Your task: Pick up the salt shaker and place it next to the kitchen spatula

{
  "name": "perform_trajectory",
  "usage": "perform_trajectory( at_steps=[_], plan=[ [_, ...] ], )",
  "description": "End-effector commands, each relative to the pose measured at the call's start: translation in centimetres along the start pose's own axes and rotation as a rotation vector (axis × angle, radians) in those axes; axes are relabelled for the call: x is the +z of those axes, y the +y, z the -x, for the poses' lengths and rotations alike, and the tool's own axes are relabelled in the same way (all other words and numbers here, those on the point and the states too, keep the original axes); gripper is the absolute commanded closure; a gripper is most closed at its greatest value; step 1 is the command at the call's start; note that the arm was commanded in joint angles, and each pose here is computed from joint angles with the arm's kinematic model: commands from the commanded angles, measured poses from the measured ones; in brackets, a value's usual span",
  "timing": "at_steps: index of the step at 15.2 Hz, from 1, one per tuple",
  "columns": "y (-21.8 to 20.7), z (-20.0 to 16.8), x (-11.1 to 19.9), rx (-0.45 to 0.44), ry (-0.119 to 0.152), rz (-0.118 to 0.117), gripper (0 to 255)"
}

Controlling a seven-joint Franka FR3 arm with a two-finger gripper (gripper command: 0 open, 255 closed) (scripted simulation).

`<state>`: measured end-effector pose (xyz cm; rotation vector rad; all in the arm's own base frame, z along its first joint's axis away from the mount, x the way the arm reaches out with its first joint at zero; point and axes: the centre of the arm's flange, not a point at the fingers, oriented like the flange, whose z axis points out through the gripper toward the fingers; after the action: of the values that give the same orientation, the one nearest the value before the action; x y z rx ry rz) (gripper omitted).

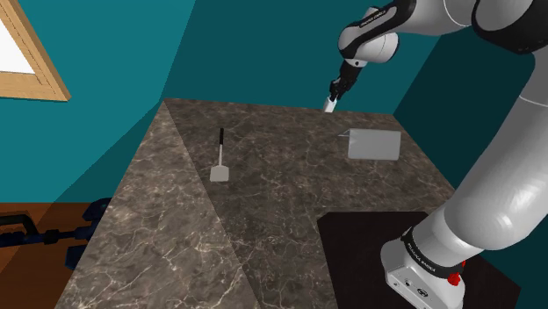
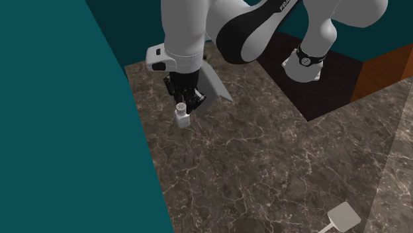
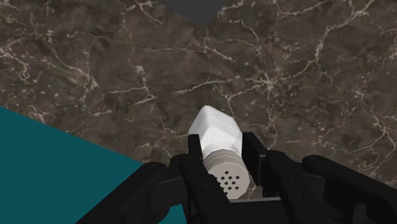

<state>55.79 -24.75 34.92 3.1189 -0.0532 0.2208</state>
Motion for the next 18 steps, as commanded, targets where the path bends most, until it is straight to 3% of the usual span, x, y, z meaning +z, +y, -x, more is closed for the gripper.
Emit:
perform_trajectory(
  at_steps=[1,16,18],
  plan=[
    [0.0,0.0,-1.0,0.0,0.0,0.0,255],
    [0.1,-1.1,-8.5,0.0,0.0,0.0,255],
    [-2.4,-0.5,-8.6,0.0,0.0,0.0,255]
  ],
)
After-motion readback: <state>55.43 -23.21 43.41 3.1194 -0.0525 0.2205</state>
